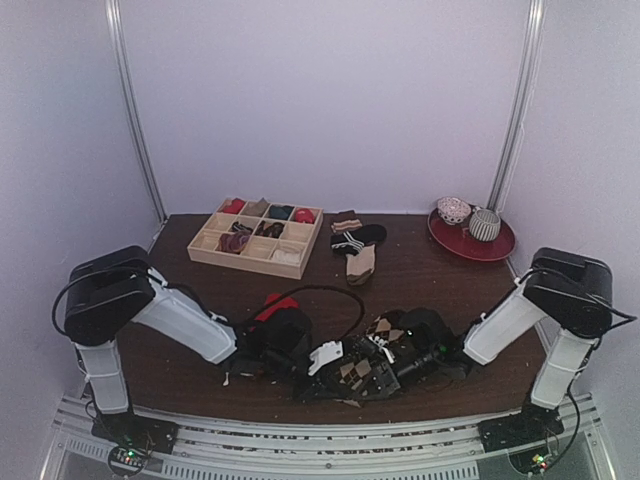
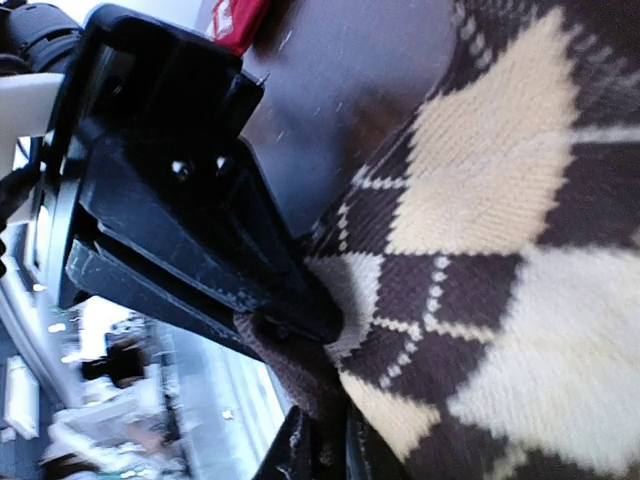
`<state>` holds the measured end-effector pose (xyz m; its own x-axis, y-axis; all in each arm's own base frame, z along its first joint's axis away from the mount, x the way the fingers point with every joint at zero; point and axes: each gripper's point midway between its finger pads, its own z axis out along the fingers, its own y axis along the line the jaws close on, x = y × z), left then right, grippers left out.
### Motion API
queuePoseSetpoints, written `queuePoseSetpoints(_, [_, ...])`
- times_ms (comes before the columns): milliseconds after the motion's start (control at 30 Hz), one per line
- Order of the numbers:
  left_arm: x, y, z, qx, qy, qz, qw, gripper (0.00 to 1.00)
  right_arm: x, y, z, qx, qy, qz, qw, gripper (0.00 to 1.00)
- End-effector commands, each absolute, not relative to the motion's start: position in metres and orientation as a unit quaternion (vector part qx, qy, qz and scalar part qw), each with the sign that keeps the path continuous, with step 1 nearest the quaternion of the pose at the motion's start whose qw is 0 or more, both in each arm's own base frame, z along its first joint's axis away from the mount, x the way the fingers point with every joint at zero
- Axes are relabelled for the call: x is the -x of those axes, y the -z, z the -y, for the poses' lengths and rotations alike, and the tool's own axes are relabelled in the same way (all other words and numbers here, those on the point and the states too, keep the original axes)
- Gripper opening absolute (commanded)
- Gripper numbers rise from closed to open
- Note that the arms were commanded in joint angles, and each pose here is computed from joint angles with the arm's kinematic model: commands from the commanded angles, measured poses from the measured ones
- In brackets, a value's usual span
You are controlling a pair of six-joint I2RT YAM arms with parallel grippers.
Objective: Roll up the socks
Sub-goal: Roll a pair of socks at the center of the board.
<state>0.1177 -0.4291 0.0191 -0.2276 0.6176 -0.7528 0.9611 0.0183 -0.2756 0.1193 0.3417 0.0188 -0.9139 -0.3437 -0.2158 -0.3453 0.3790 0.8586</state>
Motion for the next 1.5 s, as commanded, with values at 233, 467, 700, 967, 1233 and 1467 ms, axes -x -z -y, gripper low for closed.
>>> queuePoseSetpoints(233, [-0.099,0.047,0.358,-0.414,0.32,-0.852,-0.031,0.0,-0.144,-0.085,-0.311,0.422,-0.296,-0.767,0.381,0.41])
queuePoseSetpoints(467, [-0.097,0.054,0.355,-0.411,0.312,-0.855,-0.043,0.0,-0.122,-0.074,-0.32,0.532,-0.208,-0.7,0.428,0.44])
queuePoseSetpoints(700, [-0.098,0.055,0.356,-0.411,0.312,-0.855,-0.044,0.0,-0.123,-0.065,-0.339,0.567,-0.165,-0.672,0.448,0.44])
queuePoseSetpoints(967, [-0.098,0.058,0.356,-0.415,0.309,-0.855,-0.046,0.0,-0.127,-0.058,-0.357,0.581,-0.147,-0.659,0.454,0.44])
queuePoseSetpoints(1233, [-0.096,0.06,0.353,-0.415,0.306,-0.855,-0.049,0.0,-0.116,-0.035,-0.361,0.585,-0.164,-0.674,0.419,0.4])
queuePoseSetpoints(1467, [-0.096,0.06,0.353,-0.416,0.308,-0.854,-0.051,0.0,-0.119,-0.018,-0.36,0.583,-0.148,-0.69,0.402,0.39])
